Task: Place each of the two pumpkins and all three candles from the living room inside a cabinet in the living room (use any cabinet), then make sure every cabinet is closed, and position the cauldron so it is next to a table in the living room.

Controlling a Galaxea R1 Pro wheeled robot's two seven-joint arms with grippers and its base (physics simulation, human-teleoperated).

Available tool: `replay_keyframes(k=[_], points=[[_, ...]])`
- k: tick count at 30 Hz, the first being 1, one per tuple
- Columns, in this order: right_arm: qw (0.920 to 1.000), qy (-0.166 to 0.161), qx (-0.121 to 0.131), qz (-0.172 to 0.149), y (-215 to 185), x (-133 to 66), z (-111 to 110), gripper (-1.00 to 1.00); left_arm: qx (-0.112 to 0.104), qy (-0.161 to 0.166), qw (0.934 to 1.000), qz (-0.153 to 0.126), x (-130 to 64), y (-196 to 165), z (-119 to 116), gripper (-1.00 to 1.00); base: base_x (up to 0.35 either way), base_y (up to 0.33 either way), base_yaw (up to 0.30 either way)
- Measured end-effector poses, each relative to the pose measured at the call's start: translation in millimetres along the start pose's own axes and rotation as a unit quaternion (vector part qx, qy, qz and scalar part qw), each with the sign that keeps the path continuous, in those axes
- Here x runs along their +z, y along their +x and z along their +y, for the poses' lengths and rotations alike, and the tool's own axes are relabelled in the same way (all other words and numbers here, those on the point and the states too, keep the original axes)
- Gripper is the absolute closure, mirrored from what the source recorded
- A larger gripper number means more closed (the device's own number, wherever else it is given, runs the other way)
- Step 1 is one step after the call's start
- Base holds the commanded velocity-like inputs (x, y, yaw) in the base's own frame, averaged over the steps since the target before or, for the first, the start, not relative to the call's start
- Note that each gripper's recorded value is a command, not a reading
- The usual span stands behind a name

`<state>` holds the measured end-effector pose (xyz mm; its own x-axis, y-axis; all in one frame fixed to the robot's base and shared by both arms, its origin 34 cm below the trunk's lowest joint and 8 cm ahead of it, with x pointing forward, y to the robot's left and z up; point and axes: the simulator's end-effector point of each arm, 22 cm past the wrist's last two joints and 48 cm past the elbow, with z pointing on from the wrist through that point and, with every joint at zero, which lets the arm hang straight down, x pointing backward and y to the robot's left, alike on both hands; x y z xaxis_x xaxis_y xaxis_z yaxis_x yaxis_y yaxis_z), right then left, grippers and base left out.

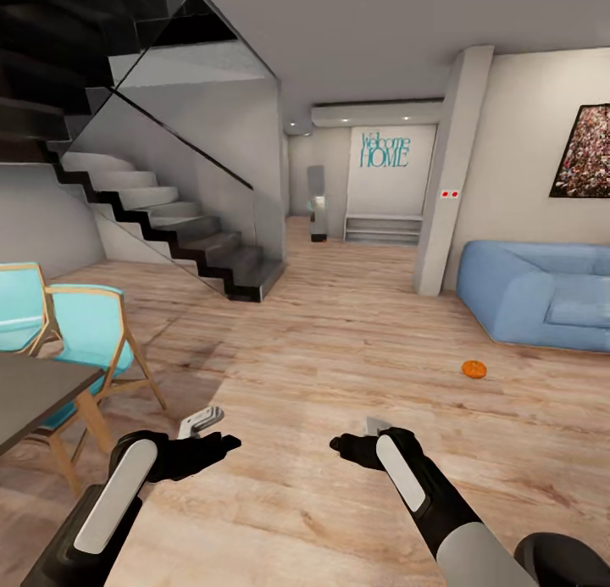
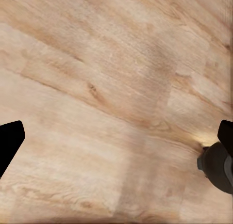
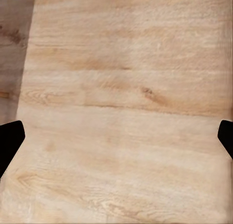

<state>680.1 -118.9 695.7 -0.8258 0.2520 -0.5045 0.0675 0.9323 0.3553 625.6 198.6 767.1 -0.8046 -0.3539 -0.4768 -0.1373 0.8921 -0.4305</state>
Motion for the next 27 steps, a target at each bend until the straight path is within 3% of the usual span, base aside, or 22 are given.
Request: replay_keyframes(k=[27], points=[[1.0000,-0.002,-0.001,-0.006,-3.9,-4.8,3.0,-1.00,0.004,0.001,1.0000,-0.005,-4.6,-2.5,-2.8,-1.00,0.281,0.143,-0.291]])
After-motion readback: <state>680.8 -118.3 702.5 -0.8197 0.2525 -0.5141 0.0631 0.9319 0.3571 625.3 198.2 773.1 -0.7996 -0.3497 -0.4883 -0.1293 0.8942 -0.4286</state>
